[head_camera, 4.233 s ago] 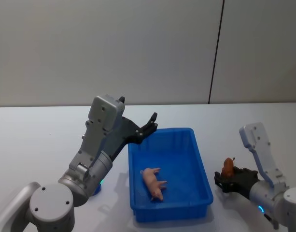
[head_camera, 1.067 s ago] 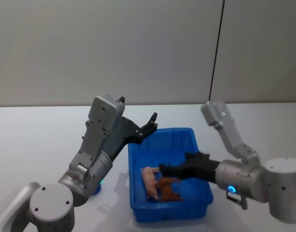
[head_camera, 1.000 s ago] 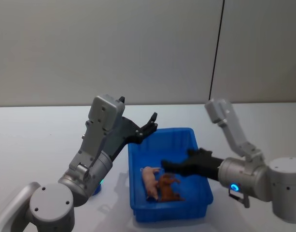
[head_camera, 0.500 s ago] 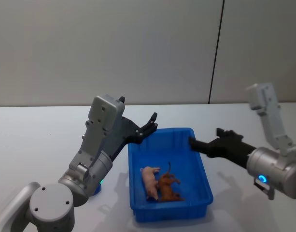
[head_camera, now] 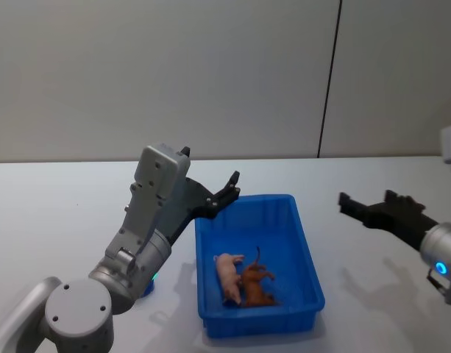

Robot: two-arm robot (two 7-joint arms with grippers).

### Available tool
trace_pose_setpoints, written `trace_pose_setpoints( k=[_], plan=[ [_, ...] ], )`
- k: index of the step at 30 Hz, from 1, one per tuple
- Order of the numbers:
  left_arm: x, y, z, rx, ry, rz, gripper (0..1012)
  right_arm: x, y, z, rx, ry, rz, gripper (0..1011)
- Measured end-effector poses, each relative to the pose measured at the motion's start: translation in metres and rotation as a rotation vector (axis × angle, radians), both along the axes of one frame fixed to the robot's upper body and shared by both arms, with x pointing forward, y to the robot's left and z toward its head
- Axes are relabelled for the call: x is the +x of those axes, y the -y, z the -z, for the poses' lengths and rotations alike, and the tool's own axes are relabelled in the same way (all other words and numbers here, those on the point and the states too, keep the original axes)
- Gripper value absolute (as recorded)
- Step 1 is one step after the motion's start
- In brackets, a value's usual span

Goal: Pick up the two dolls from the table and place them into the box.

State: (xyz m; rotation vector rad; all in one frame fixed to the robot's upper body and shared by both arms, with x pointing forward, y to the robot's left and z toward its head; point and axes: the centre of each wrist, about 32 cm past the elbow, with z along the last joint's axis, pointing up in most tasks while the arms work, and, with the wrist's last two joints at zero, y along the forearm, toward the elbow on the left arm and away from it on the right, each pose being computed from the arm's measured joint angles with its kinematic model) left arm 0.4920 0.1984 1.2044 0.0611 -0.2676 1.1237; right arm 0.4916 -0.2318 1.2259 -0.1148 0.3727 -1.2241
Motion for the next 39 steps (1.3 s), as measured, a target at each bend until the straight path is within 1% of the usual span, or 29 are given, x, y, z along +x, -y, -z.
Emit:
trace_pose_setpoints(
  k=[1, 4, 10, 14, 21, 26, 29, 30, 33, 34, 39],
  plan=[
    [0.0, 0.0, 0.0, 0.0, 0.0, 0.0, 1001, 0.0, 0.0, 0.0, 0.0, 0.0, 0.0, 1001],
    [0.0, 0.0, 0.0, 0.0, 0.0, 0.0, 1001, -0.002, 0.008, 0.002, 0.021, -0.011, 0.058, 1001],
    [0.0, 0.0, 0.0, 0.0, 0.0, 0.0, 1001, -0.004, 0.02, 0.005, 0.059, -0.032, 0.147, 1001],
    [0.0005, -0.0002, -0.0007, 0.001, 0.003, 0.001, 1001, -0.005, 0.026, 0.007, 0.075, -0.045, 0.186, 1001],
    [0.0031, -0.0034, -0.0071, 0.011, 0.018, -0.003, 1001, -0.006, 0.033, 0.009, 0.095, -0.06, 0.231, 1001],
    [0.0026, -0.0095, -0.0154, 0.027, 0.017, -0.019, 1001, -0.007, 0.036, 0.01, 0.105, -0.067, 0.252, 1001],
    [-0.0002, -0.0138, -0.0182, 0.037, 0.0, -0.034, 1001, -0.007, 0.037, 0.011, 0.108, -0.07, 0.261, 1001],
    [-0.0022, -0.0158, -0.02, 0.039, -0.009, -0.042, 1001, -0.007, 0.038, 0.011, 0.109, -0.071, 0.263, 1001],
    [-0.0056, -0.0189, -0.0219, 0.041, -0.029, -0.055, 1001, -0.008, 0.038, 0.011, 0.112, -0.072, 0.269, 1001],
    [-0.0086, -0.0211, -0.0225, 0.043, -0.043, -0.063, 1001, -0.008, 0.039, 0.011, 0.112, -0.073, 0.27, 1001],
    [-0.0178, -0.0264, -0.0232, 0.045, -0.093, -0.088, 1001, -0.008, 0.04, 0.011, 0.116, -0.076, 0.278, 1001]
  ],
)
